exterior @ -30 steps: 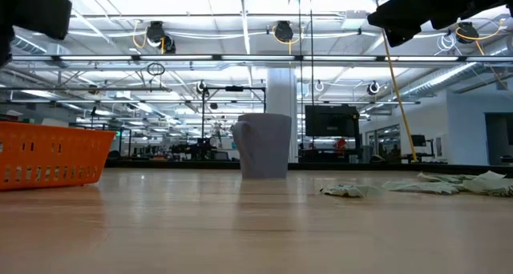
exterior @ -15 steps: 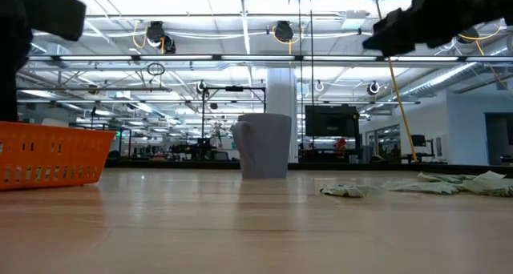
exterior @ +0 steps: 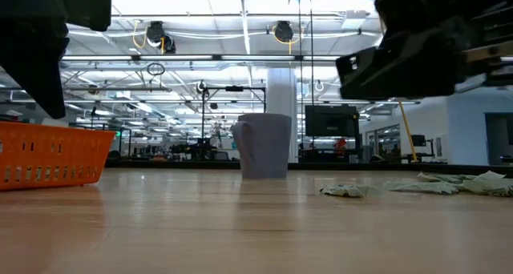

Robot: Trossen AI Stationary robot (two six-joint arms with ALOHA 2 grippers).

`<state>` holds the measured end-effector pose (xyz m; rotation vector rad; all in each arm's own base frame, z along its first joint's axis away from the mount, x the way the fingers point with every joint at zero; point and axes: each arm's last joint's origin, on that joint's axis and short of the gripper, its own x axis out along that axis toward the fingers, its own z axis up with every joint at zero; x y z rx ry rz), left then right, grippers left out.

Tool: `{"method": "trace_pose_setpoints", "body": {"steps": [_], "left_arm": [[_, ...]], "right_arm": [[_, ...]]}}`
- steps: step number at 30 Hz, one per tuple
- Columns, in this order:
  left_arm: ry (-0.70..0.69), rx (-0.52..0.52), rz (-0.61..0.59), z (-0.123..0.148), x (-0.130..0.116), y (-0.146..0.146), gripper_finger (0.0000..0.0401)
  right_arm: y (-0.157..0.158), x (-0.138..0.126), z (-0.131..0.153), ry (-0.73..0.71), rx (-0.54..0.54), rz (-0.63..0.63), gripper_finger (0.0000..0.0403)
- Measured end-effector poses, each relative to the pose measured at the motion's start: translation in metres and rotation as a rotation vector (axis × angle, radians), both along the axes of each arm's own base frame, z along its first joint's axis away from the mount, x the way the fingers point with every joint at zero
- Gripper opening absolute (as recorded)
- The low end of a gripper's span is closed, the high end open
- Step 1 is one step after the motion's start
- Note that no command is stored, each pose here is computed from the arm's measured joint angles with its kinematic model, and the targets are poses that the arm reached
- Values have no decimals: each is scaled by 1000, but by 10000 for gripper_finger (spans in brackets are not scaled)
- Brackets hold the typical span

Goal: Pick and place Stevia / Truvia into bins
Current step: Put the green stevia packet into the orange basket

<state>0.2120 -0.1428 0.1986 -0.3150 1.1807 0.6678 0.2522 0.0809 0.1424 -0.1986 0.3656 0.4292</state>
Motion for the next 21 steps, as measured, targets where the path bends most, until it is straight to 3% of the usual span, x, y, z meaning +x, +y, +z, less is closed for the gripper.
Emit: {"method": "trace_pose_setpoints", "body": {"steps": [7, 9, 14, 21], "left_arm": [[0, -1, 1, 0, 0, 0, 118], [0, -1, 1, 0, 0, 0, 118], [0, 0, 0, 0, 0, 0, 118], [4, 3, -9, 0, 0, 1, 118]], "right_arm": [[3, 12, -27, -21, 19, -29, 141], [3, 14, -35, 14, 14, -34, 146], [3, 14, -52, 134, 131, -126, 150], [3, 21, -59, 202, 102, -200, 148]]}}
